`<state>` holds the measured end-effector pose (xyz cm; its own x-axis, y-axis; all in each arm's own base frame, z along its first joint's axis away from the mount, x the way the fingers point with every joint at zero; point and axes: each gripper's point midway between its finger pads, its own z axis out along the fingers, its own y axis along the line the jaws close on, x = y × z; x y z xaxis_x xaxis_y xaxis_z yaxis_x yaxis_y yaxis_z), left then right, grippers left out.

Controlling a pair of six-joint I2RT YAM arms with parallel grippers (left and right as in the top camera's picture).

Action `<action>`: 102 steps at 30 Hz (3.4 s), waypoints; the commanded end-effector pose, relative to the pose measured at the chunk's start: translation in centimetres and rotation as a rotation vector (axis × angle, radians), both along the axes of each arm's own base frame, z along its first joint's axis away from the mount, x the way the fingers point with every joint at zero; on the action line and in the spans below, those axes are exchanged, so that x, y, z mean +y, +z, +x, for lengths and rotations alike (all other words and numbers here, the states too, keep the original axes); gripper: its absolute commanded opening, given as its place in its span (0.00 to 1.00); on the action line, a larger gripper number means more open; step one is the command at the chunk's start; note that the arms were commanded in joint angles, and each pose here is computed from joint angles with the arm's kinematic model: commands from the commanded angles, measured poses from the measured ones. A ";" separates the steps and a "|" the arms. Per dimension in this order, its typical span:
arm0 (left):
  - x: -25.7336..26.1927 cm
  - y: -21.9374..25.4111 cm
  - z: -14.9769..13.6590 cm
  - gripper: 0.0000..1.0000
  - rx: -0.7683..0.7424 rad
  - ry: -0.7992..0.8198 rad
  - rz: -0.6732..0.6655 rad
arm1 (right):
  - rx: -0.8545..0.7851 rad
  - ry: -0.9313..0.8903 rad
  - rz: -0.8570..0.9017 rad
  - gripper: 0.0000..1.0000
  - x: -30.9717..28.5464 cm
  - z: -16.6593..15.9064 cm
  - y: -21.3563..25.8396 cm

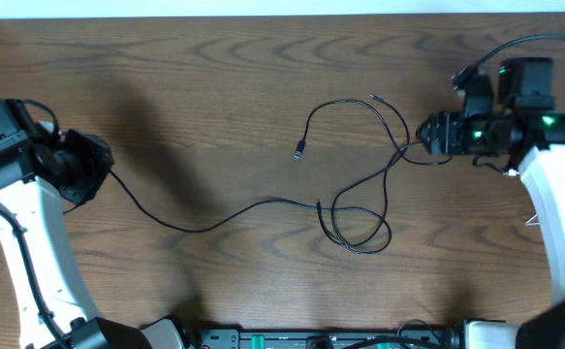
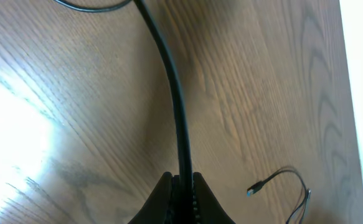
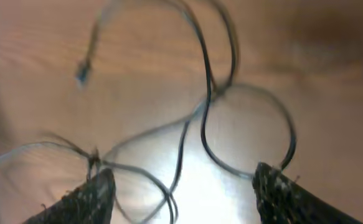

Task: Untangle cables

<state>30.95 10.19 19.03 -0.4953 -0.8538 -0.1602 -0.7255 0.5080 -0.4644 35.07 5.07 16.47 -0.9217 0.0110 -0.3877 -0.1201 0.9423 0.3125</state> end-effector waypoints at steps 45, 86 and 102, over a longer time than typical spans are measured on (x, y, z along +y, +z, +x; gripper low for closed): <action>-3.8 -0.7 1.1 0.08 0.028 -0.146 0.055 | 0.248 -0.814 0.194 0.01 -0.7 1.3 -11.1; -9.6 -3.6 2.2 0.08 0.087 -0.360 0.068 | -0.872 0.202 0.273 0.01 6.5 0.9 32.4; -8.8 -4.0 1.6 0.08 0.126 -0.343 0.106 | -0.803 -0.012 0.086 0.01 2.8 3.1 30.2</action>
